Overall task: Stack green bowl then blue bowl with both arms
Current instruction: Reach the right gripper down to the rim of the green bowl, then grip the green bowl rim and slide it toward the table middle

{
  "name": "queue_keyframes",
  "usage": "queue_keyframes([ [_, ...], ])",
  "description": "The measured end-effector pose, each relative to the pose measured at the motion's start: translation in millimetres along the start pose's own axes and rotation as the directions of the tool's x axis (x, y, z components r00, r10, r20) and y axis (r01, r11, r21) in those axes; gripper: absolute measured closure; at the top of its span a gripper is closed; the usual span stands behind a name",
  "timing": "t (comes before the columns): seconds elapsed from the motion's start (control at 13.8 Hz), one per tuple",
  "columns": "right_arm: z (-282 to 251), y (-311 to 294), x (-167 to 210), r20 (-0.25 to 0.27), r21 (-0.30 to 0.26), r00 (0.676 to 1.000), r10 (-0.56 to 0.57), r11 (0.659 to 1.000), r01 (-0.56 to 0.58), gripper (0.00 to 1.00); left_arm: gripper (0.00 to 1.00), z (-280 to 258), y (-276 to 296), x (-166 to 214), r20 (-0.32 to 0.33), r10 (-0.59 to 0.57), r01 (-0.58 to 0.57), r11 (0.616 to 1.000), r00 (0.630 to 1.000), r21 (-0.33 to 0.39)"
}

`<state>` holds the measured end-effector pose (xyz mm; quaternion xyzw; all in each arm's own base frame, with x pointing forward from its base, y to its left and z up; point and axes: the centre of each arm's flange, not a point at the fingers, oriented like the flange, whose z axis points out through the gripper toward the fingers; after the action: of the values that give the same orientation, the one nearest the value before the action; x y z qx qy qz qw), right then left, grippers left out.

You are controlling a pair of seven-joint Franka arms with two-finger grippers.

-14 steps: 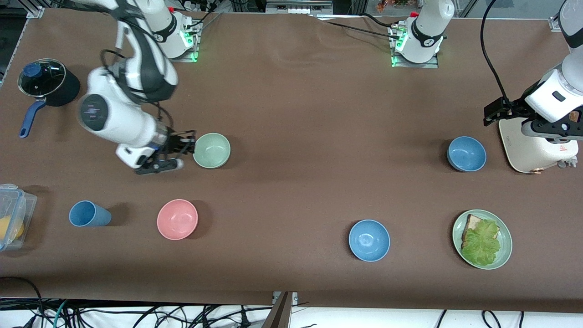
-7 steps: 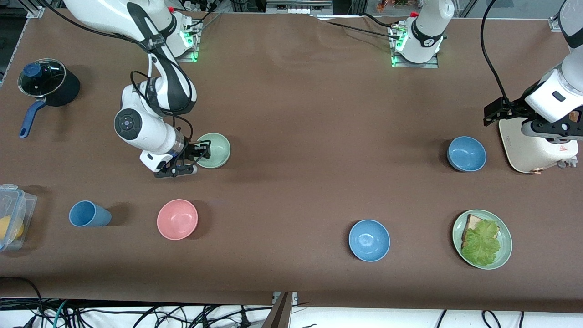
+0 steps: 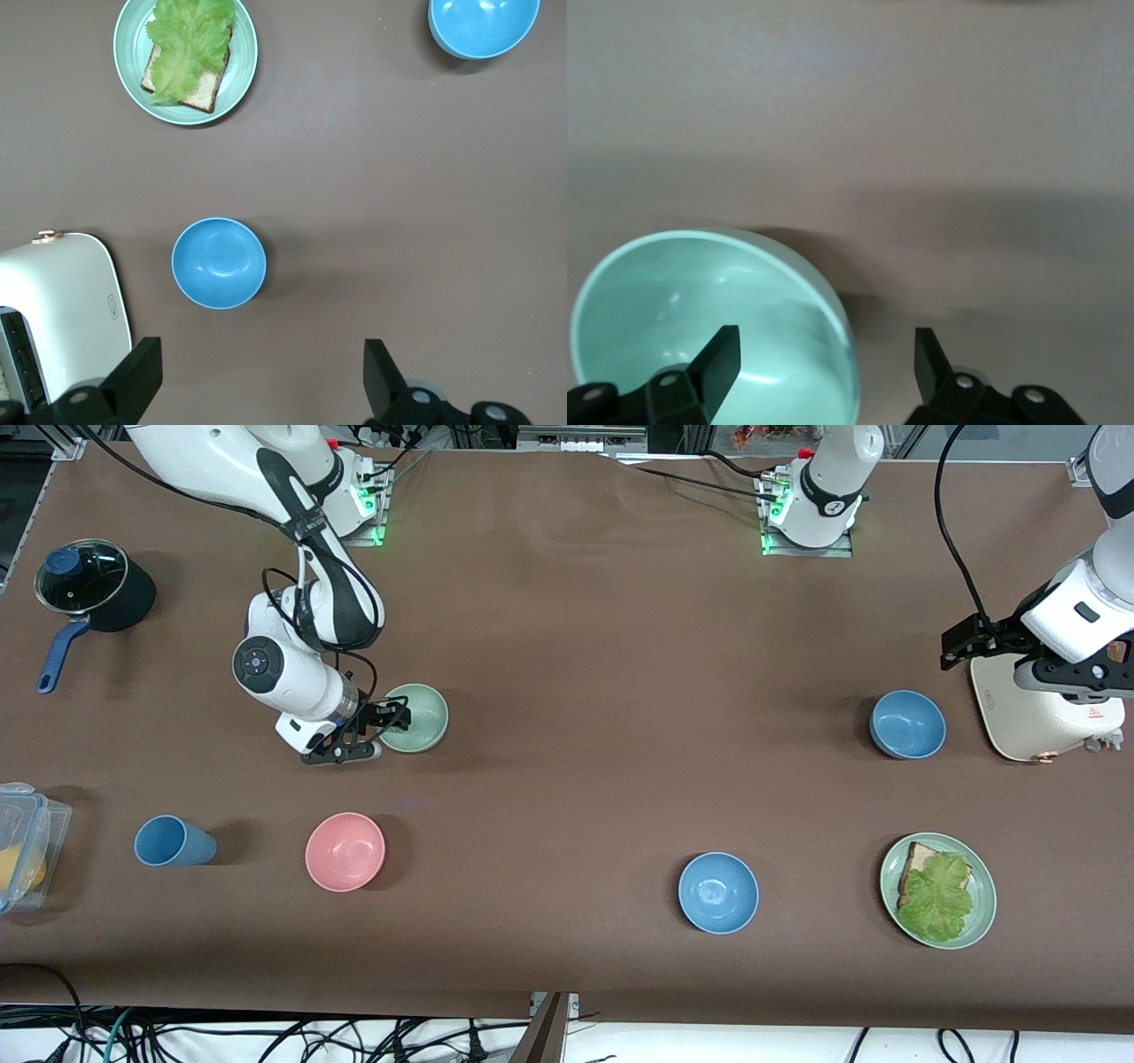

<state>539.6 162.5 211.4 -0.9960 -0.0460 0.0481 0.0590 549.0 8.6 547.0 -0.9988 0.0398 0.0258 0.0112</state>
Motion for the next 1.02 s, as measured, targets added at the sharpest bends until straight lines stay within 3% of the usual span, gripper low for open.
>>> queue_keyframes([
  [0.44, 1.4, 2.7, 0.4, 0.002, 0.0, 1.0, 0.004, 1.0, -0.004, 0.79, 0.0, 0.0, 0.0, 0.0, 0.0, 0.0, 0.0, 1.0, 1.0, 0.0],
  [0.58, -0.8, 1.9, 2.2, -0.006, 0.002, 1.0, 0.004, 1.0, -0.004, 0.96, 0.0, 0.0, 0.0, 0.0, 0.0, 0.0, 0.0, 1.0, 1.0, 0.0],
  [0.73, -18.9, -5.7, 15.1, -0.016, 0.01, 1.0, -0.001, 1.0, 0.001, 0.96, 0.0, 0.0, 0.0, 0.0, 0.0, 0.0, 0.0, 1.0, 1.0, 0.0],
  [0.87, -68.3, -29.4, 41.9, -0.003, 0.03, 1.0, 0.016, 0.999, -0.015, 0.96, 0.0, 0.0, 0.0, 0.0, 0.0, 0.0, 0.0, 1.0, 1.0, 0.0],
  [1.02, -119.4, -67.5, 64.8, -0.026, 0.051, 0.999, 0.033, 0.998, -0.032, 0.96, 0.0, 0.0, 0.0, 0.0, 0.0, 0.0, 0.0, 1.0, 1.0, 0.0],
])
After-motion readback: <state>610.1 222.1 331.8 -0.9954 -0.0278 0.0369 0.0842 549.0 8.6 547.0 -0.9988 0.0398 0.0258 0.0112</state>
